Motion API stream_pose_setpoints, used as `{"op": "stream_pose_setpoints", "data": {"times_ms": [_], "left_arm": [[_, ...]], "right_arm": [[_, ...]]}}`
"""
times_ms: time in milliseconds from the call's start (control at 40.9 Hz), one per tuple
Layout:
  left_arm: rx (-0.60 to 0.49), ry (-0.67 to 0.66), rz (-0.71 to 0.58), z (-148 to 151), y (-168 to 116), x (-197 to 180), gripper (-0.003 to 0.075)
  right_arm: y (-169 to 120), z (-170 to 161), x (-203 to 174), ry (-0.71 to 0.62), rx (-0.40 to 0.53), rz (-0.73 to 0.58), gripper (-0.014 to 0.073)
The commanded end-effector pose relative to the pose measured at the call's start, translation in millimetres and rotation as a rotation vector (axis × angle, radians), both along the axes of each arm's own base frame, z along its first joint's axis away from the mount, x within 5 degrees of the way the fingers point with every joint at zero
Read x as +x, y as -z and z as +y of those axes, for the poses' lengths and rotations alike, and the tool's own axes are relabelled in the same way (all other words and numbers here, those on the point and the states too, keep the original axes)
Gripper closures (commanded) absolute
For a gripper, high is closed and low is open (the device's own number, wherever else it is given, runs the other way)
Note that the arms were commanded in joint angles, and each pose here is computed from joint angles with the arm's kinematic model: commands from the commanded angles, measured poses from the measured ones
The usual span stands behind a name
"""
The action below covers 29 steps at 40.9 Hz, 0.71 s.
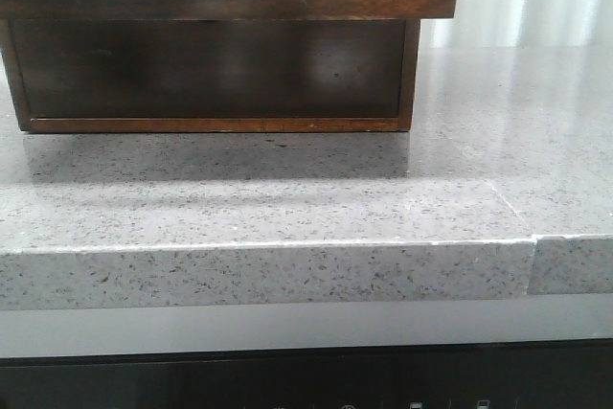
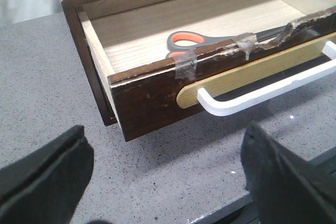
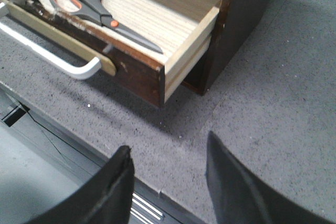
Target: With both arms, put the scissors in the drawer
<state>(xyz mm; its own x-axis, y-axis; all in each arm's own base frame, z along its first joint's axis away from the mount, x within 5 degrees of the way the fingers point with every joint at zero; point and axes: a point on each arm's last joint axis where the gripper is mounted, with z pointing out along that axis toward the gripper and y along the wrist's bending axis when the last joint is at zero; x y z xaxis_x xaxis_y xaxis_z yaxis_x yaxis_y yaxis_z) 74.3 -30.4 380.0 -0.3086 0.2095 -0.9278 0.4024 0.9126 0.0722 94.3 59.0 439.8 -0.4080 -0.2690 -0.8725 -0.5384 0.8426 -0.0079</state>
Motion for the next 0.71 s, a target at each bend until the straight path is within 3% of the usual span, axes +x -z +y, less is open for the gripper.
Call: {"op": "stream_pose_setpoints", "data": {"times_ms": [0, 489, 611, 684], "left_arm": [[-0.053, 0.006, -0.096, -1, -17, 0, 0.0154], [-0.056, 0.008, -0.094, -1, -17, 0, 0.0154], [-0.073, 0.015, -0.088, -2, -17, 0, 0.0158], [-0.073, 0.015, -0.088, -2, -17, 0, 0.0213]], "right_arm": [[-8, -9, -12, 0.01, 0.058, -0.108, 0.0236], [1, -16, -24, 0.011, 0.066, -0.119, 0.0244], [1, -16, -24, 0.011, 0.066, -0.119, 0.0374], [1, -16, -24, 0.011, 0.066, -0.119, 0.0481]]}}
